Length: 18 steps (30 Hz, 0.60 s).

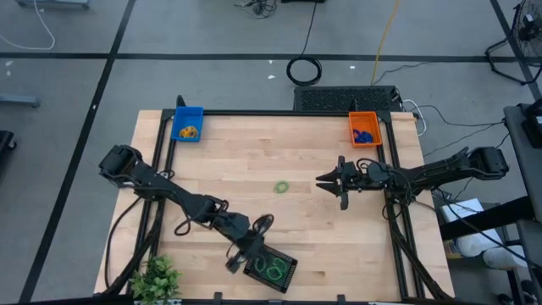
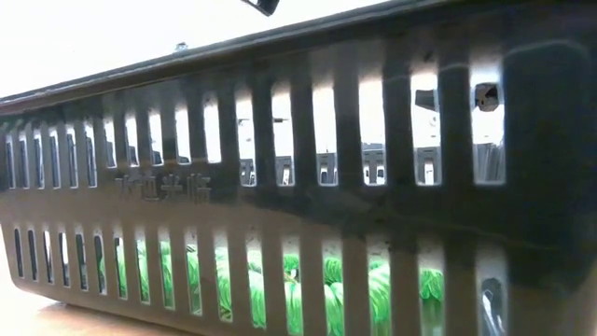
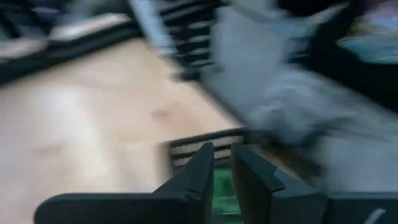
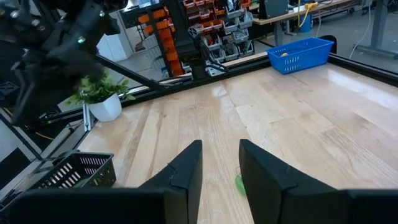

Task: Sort spring keychains into baskets
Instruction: Put the green spring keychain into the black basket

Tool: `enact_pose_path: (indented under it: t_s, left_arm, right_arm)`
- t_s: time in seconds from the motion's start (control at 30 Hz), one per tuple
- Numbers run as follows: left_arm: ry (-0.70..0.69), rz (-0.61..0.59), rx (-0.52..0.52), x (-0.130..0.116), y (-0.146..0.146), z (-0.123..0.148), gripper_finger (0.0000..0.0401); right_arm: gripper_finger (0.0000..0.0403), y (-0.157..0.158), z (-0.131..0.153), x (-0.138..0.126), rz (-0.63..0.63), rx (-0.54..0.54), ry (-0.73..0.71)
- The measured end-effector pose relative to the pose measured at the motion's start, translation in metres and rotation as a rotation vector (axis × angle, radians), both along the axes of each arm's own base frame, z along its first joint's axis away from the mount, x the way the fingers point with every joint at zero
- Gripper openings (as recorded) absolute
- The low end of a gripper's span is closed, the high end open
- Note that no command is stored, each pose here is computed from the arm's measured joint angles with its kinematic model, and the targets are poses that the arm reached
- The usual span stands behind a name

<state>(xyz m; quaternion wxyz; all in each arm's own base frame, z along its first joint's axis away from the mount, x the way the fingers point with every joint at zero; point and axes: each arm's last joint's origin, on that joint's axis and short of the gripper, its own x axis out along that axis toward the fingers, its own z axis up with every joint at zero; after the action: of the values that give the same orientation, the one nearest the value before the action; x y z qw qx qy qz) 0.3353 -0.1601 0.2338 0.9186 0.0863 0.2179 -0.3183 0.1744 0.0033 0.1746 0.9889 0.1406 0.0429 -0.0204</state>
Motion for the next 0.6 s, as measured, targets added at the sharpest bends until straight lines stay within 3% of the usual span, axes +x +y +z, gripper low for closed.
enact_pose_path:
  t_s: [0.13, 0.27, 0.47, 0.6]
  left_arm:
    - [-0.063, 0.345, 0.139, 0.011, 0.024, 0.000, 0.0063]
    - [-0.011, 0.681, 0.162, 0.022, 0.062, -0.008, 0.0063]
    - [0.133, 0.839, 0.041, 0.035, 0.115, -0.028, 0.0065]
    - [0.255, 0.915, -0.006, 0.043, 0.145, -0.058, 0.0096]
  right_arm:
    - [0.0091, 0.000, 0.000, 0.000, 0.000, 0.000, 0.000]
    - [0.0091, 0.000, 0.000, 0.000, 0.000, 0.000, 0.000]
    - [0.0091, 0.000, 0.000, 0.000, 0.000, 0.000, -0.005]
    - [0.0091, 0.000, 0.000, 0.000, -0.001, 0.000, -0.005]
